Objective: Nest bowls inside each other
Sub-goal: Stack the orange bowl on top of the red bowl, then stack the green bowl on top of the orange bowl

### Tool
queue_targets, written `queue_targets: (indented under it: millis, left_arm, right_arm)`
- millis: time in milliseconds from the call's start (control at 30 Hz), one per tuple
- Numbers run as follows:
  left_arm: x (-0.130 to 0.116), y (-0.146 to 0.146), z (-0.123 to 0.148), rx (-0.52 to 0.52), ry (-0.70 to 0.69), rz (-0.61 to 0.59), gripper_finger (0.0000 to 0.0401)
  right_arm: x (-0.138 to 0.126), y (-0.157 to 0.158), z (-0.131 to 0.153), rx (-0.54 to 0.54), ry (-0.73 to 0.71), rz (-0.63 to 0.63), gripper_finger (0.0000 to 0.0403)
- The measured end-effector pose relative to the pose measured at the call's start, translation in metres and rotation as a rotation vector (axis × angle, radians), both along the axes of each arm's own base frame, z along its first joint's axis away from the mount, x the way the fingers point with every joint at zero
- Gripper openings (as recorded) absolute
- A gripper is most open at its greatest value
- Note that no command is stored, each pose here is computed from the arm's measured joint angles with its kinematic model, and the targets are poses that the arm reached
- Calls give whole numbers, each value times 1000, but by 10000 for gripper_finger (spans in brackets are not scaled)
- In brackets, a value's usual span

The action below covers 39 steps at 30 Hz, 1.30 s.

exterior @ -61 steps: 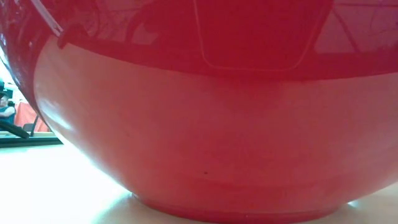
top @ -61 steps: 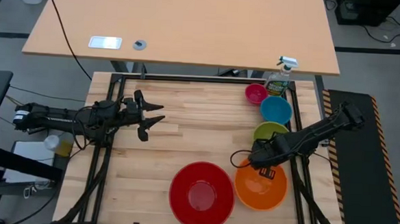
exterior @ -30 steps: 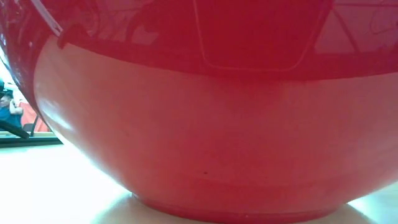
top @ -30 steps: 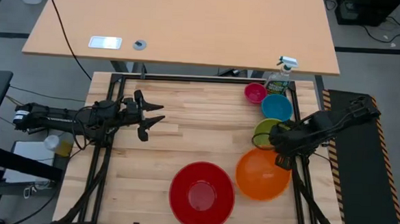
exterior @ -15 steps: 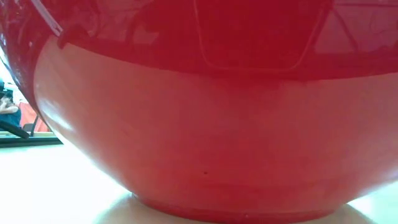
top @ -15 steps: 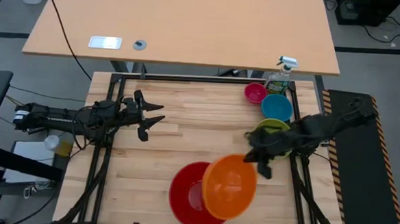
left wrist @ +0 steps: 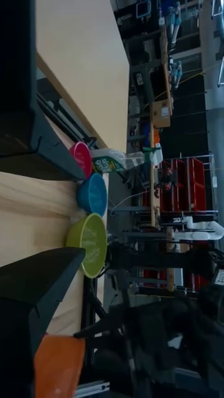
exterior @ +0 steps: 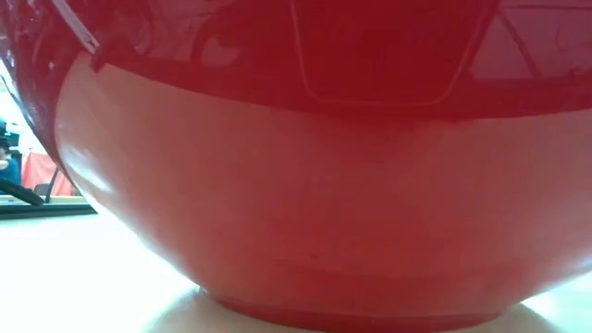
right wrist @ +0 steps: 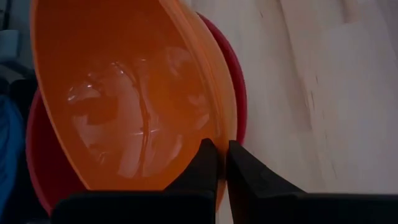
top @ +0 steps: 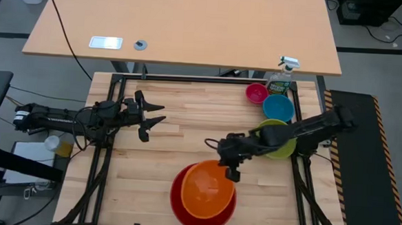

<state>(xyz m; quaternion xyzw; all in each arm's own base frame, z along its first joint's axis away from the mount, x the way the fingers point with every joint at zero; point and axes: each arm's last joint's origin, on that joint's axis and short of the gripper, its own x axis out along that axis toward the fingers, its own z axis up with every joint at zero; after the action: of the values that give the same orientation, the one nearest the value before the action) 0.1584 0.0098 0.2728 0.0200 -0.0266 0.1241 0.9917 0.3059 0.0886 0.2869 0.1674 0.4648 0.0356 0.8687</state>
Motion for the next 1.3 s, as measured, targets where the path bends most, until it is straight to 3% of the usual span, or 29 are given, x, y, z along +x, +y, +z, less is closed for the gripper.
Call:
queue_targets:
  millis: [267,533,800,1000,1133,1300]
  left_arm:
    - [0,0,0,6,2,0,188]
    - [0,0,0,7,1,0,188]
    - [0,0,0,9,2,0,188]
    - [0,0,0,9,2,1,188]
    - [0,0,0,9,2,1,188]
    - [0,0,0,9,2,0,188]
  right_arm:
    - [15,-10,-21,86,96,23,21]
    - [27,-17,-42,146,188,-36,25]
    - [33,-19,-56,207,253,-43,75]
    - [33,-18,-51,230,281,-54,124]
    - [31,-23,-31,162,329,-103,150]
    - [18,-31,-4,-69,420,-151,156]
